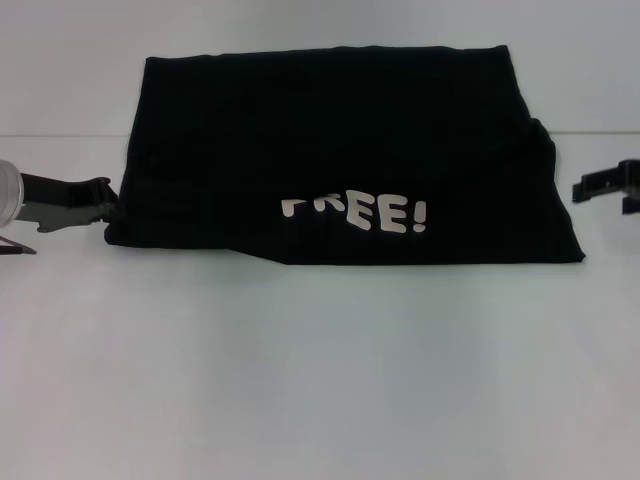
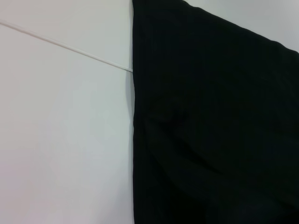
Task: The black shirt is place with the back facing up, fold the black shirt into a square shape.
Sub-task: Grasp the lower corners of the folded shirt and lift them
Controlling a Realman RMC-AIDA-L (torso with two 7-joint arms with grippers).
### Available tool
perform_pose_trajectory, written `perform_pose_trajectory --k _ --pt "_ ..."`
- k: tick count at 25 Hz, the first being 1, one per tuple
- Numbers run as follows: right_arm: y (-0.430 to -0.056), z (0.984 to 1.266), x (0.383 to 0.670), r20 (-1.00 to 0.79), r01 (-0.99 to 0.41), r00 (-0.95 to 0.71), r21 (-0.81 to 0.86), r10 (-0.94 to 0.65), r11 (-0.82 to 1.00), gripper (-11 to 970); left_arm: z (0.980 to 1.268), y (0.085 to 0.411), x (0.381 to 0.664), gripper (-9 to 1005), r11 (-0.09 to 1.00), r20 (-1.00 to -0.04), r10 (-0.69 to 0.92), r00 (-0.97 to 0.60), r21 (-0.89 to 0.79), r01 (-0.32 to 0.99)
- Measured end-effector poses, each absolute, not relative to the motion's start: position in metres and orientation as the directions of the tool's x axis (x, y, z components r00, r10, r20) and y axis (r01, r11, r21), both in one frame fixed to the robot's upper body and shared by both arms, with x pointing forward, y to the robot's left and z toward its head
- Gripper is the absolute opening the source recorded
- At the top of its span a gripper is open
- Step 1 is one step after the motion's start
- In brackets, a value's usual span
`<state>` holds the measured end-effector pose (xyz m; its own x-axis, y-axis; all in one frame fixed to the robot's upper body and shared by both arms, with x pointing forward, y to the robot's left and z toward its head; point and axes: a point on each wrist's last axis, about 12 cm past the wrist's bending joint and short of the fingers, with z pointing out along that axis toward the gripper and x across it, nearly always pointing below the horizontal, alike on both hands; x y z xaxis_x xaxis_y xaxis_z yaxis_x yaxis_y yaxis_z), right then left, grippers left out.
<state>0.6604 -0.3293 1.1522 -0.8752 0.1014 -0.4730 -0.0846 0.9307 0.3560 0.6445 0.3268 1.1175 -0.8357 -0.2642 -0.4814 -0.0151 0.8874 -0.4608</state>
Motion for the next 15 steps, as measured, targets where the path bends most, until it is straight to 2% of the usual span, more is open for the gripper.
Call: perform_pose_trajectory --k 14,15 --pt "-0.326 1.128 0.653 -0.438 -0.051 -0.891 0.365 0.123 0.930 795 1.120 0.323 0.648 32 0.888 -0.491 -0.262 -0.831 -0.461 -0.008" --pt "-0.326 1.126 0.652 -0.436 -0.046 -0.891 0.364 0.127 0.930 714 1.119 0.323 0.648 32 0.887 -0.490 -0.263 -0.831 -0.461 -0.009"
